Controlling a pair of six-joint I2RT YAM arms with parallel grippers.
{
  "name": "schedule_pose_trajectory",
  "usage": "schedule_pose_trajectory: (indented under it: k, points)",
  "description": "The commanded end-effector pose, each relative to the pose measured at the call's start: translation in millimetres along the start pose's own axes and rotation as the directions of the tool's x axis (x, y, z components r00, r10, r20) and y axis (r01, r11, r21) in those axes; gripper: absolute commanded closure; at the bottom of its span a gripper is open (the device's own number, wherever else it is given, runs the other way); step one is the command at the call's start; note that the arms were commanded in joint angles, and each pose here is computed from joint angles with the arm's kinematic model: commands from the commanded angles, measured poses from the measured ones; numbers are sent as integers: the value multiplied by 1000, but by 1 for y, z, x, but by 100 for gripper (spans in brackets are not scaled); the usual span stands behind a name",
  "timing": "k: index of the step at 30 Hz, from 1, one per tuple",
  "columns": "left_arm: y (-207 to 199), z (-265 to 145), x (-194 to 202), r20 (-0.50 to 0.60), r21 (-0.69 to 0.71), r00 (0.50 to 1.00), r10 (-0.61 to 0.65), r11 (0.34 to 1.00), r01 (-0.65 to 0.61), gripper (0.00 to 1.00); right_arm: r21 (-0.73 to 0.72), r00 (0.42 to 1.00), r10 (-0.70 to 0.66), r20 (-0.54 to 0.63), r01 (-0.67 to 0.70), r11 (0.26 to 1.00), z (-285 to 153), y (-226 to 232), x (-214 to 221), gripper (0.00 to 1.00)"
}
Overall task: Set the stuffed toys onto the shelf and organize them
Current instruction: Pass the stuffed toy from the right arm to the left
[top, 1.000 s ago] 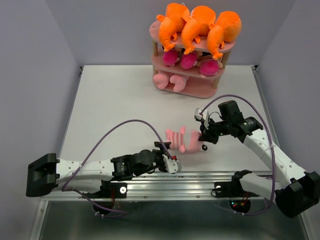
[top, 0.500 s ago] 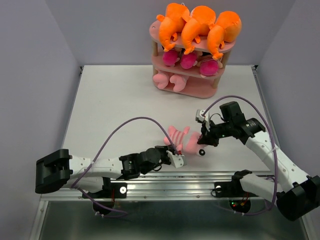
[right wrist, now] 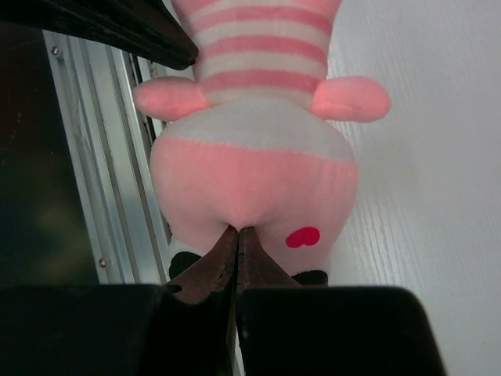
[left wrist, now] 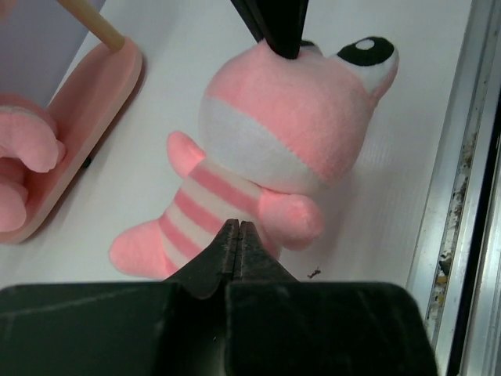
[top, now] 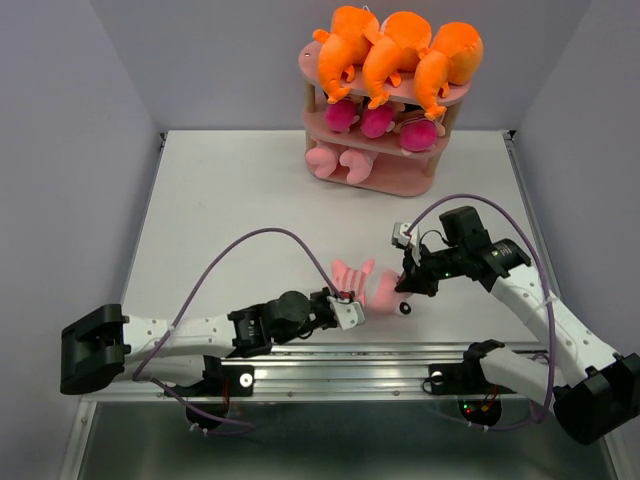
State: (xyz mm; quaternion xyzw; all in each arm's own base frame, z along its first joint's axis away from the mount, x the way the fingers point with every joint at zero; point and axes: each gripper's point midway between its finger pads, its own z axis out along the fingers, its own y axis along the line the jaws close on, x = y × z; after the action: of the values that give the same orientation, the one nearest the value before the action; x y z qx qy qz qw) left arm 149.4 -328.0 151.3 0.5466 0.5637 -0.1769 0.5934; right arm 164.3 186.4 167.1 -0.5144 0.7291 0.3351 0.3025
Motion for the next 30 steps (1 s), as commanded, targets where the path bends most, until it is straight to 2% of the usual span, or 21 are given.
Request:
schedule_pose_trajectory:
  k: [1,3,6,12,14,15,16,18,24,26,30]
  points:
    - [0,-12,-26,140,69,983,-118,992,110,100,-17,999,-19,49,20,1000,1,4,-11,98]
    - [-3,-16,-27,161,109,975,-153,985,136,100,-13,998,-15,56,16,1000,1,3,-13,98]
    - [4,-19,-22,159,97,968,-194,979,181,100,-13,998,-11,63,12,1000,1,2,-16,96]
    - [1,-17,-24,146,133,976,-164,980,144,100,1,998,-18,67,18,1000,-2,1,-19,98]
    - [3,-21,-34,162,150,975,-151,980,127,51,19,998,-24,61,23,1000,-3,-1,-19,98]
    - [5,-23,-38,172,147,975,-138,983,113,14,37,998,-29,53,27,999,-4,-4,-18,98]
    - [11,-28,-42,176,130,976,-127,986,105,1,44,998,-34,50,32,999,-5,-4,-17,98]
    - [20,-33,-43,174,93,981,-84,993,69,1,52,998,-46,41,44,998,-6,-5,-15,98]
    - [37,-39,-17,37,17,995,90,996,-91,1,27,996,-79,28,79,997,-9,0,-15,98]
    - [37,-37,-6,-8,14,984,180,984,-180,1,15,996,-86,29,86,996,-10,1,-17,98]
    - [42,-29,8,-70,8,957,281,960,-282,1,-43,995,-92,48,94,995,-9,10,-21,99]
